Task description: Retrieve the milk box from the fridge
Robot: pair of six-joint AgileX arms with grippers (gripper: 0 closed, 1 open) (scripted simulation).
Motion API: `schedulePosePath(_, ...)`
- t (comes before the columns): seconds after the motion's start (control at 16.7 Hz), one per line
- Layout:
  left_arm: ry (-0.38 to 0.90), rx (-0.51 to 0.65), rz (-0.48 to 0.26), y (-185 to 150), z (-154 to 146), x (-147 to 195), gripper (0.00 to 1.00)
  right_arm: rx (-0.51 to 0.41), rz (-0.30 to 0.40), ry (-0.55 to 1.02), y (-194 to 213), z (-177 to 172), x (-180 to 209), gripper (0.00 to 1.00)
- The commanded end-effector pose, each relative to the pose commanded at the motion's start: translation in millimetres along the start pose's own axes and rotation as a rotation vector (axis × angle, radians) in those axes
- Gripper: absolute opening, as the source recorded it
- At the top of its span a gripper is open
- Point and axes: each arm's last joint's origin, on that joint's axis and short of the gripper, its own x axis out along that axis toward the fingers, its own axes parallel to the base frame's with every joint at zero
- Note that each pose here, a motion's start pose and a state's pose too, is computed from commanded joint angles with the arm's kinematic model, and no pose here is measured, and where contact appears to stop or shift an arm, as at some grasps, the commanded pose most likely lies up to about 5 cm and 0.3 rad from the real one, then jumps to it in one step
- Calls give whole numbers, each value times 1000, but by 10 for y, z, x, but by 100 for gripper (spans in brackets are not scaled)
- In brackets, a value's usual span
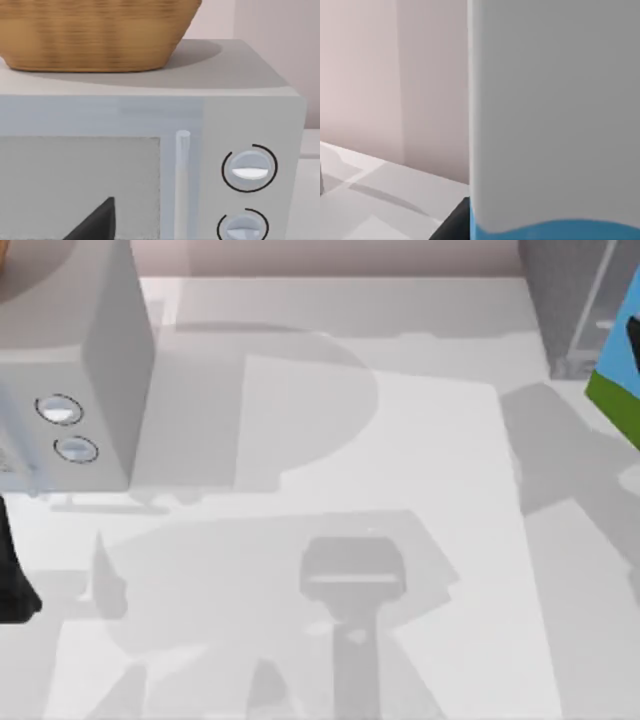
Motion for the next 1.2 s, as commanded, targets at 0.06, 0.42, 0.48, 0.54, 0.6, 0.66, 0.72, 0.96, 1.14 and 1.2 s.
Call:
schedulePosePath(0.06,0,0,0,0,0,0,100,15,37,24,-63,-95,191,0)
schedulePosePath(0.42,0,0,0,0,0,0,100,71,217,83,-328,-844,1028,0)
schedulePosePath(0.48,0,0,0,0,0,0,100,70,239,76,-353,-940,1110,0)
schedulePosePath(0.54,0,0,0,0,0,0,100,66,258,67,-373,-1019,1179,0)
schedulePosePath(0.6,0,0,0,0,0,0,100,60,275,55,-389,-1079,1235,0)
schedulePosePath(0.66,0,0,0,0,0,0,100,53,288,44,-401,-1123,1280,0)
schedulePosePath(0.72,0,0,0,0,0,0,100,47,299,34,-409,-1152,1313,0)
schedulePosePath(0.96,0,0,0,0,0,0,100,40,308,24,-416,-1177,1341,0)
schedulePosePath(1.14,0,0,0,0,0,0,100,44,303,28,-425,-1186,1336,0)
schedulePosePath(1.2,0,0,0,0,0,0,100,41,306,24,-414,-1195,1370,0)
